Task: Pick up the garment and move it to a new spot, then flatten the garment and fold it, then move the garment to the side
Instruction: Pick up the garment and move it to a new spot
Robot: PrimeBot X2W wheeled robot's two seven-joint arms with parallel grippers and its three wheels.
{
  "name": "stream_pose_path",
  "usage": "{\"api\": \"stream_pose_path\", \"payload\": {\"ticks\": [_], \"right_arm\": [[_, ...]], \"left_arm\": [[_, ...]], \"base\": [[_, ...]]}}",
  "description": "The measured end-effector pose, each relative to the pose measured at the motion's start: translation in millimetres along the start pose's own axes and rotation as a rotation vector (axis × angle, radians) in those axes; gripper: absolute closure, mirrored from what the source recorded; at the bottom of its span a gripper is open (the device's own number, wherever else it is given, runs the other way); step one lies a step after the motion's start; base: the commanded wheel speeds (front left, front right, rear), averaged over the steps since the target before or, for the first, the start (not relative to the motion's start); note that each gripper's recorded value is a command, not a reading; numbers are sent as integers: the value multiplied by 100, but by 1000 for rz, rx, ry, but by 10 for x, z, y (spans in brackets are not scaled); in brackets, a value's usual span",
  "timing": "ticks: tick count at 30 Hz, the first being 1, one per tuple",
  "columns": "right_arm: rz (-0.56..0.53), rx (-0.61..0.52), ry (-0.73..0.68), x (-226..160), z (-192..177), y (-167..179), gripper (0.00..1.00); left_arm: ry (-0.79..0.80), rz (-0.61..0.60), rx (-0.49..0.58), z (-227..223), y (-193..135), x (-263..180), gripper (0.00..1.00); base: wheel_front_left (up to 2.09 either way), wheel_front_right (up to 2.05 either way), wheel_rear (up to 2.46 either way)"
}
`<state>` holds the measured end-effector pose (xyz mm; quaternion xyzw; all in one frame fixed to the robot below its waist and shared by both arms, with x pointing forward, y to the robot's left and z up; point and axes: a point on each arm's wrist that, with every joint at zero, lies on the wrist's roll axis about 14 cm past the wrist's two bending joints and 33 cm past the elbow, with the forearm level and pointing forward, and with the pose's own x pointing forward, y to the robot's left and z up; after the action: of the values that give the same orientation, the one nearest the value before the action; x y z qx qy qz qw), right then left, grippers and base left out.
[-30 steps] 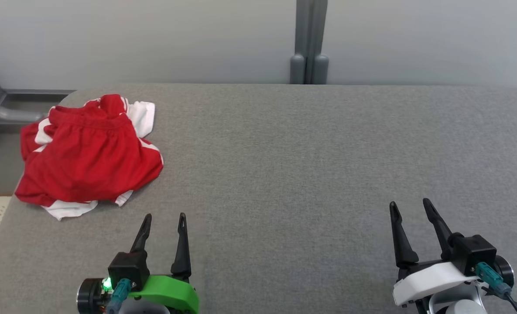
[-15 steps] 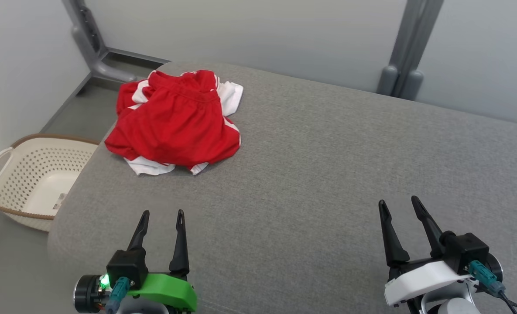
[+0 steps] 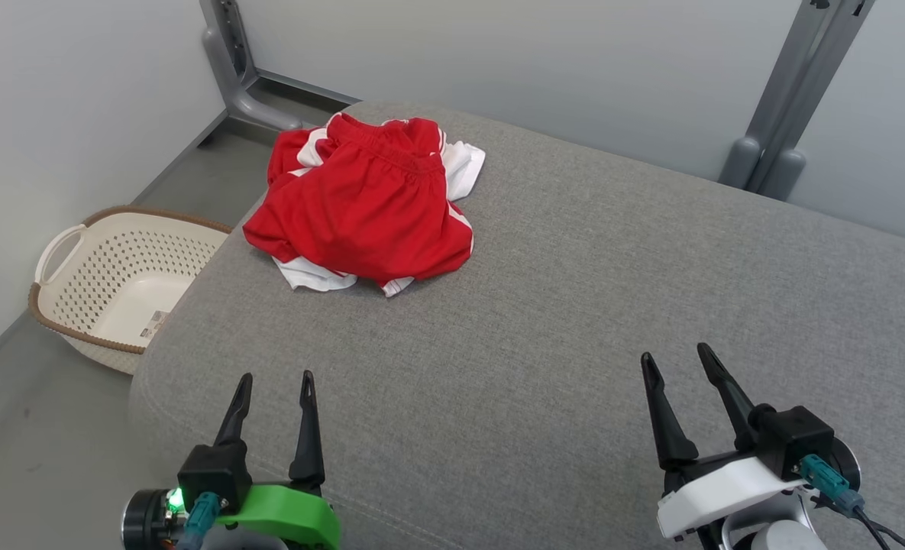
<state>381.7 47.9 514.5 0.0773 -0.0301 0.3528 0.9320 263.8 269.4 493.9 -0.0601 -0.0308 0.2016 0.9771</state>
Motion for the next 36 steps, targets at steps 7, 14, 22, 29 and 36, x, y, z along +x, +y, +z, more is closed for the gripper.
{"api": "stream_pose_path", "payload": {"ticks": [7,14,22,29,36], "right_arm": [[-16,13,1,-58,-6,-32,0],[-42,-21,-12,-45,11,-169,0],[-74,-61,-29,97,-8,-406,0],[-123,-80,-6,144,-163,-683,0],[-233,-75,58,19,-444,-1117,0]], "left_arm": [[-21,-5,-46,70,-38,8,0],[-237,-58,22,808,-66,398,0],[-314,-215,311,1455,-145,1330,0],[-47,-246,402,1145,-191,2128,0],[379,-277,394,-28,-266,2391,0]], "base": [[0,0,0],[0,0,0],[0,0,0],[0,0,0],[0,0,0]]}}
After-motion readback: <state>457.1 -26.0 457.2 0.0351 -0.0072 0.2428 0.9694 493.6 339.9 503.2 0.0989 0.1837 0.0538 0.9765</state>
